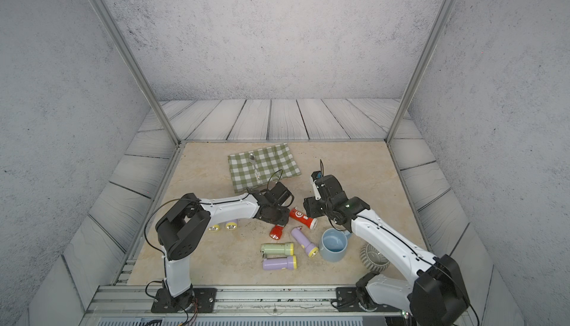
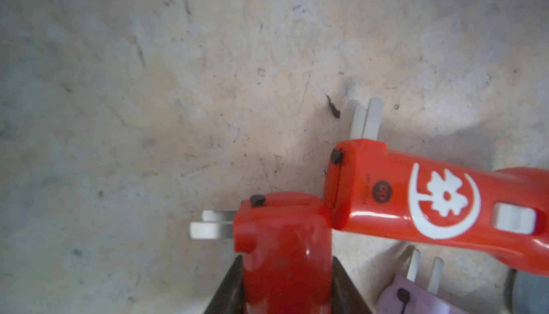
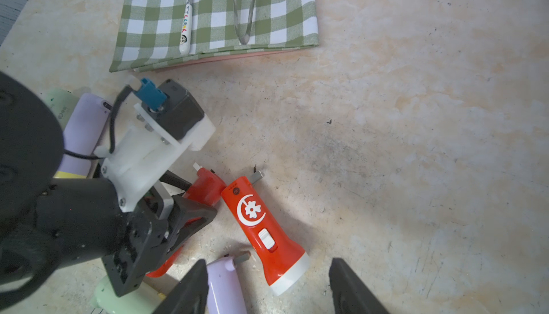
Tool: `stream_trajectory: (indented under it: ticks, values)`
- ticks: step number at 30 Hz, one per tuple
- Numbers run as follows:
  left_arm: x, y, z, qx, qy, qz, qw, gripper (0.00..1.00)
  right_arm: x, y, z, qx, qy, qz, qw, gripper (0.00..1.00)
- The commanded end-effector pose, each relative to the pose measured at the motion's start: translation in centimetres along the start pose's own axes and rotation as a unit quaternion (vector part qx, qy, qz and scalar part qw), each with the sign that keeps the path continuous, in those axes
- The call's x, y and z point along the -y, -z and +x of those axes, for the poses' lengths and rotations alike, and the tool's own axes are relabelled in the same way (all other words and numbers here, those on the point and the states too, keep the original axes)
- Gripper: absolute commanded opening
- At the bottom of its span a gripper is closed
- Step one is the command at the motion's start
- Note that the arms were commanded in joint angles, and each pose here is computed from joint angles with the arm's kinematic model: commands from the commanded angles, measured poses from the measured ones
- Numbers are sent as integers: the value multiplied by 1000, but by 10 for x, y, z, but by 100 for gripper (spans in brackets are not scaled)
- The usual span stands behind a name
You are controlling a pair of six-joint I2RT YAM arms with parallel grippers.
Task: Close the plug at the bottom of the flashlight
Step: Pick up the flashlight from the center of the board.
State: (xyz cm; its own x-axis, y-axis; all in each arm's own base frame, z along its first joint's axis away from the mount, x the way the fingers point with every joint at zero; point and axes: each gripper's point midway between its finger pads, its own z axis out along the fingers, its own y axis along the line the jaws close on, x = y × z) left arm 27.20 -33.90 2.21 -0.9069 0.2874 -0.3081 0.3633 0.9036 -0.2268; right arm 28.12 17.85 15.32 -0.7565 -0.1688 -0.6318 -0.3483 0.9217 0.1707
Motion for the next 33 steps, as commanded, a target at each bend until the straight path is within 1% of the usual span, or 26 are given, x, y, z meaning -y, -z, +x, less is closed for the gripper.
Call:
stream_trajectory:
  ticks: [1, 3, 6, 9, 12, 14, 17, 20, 21, 22, 23, 25, 28, 29, 30, 33]
  values:
    - [0, 2, -1, 8, -9, -3, 1000, 32, 1, 2, 0, 5, -6, -2, 1000, 67]
    - [3, 9, -6, 25, -12, 8, 1000, 32, 2, 2, -1, 6, -7, -2, 1000, 67]
    - [6, 28, -18, 62, -29, 15, 998, 31, 2, 3, -1, 8, -7, -1, 1000, 67]
    - [12, 58, -35, 114, -56, 26, 992, 29, 1, 5, -3, 12, -9, -3, 1000, 67]
    - [19, 93, -50, 176, -86, 49, 979, 28, -2, 8, -8, 18, -10, -13, 1000, 63]
    - [24, 118, -56, 220, -117, 71, 966, 28, -6, 11, -12, 28, -12, -25, 999, 62]
    - [29, 151, -57, 276, -160, 95, 943, 28, -15, 17, -20, 47, -12, -49, 998, 59]
    - [24, 173, -54, 313, -181, 104, 927, 27, -20, 24, -33, 69, -9, -59, 996, 59]
    - [23, 178, -52, 321, -184, 112, 922, 26, -22, 27, -37, 75, -7, -63, 995, 58]
    - [23, 183, -49, 325, -190, 123, 918, 21, -25, 29, -42, 82, -4, -69, 994, 58]
    - [24, 188, -45, 332, -198, 138, 912, 12, -28, 33, -48, 89, -2, -76, 993, 58]
    - [25, 198, -39, 346, -211, 162, 900, 4, -35, 38, -57, 101, 6, -91, 991, 58]
    - [24, 210, -31, 369, -233, 172, 883, 2, -46, 51, -74, 133, 20, -118, 984, 58]
    - [24, 214, -27, 376, -247, 176, 876, 0, -51, 57, -80, 145, 26, -128, 981, 59]
    - [24, 218, -25, 383, -256, 180, 869, 0, -54, 61, -84, 152, 32, -137, 978, 59]
    - [29, 235, -15, 402, -297, 201, 843, 0, -65, 74, -95, 170, 51, -163, 971, 60]
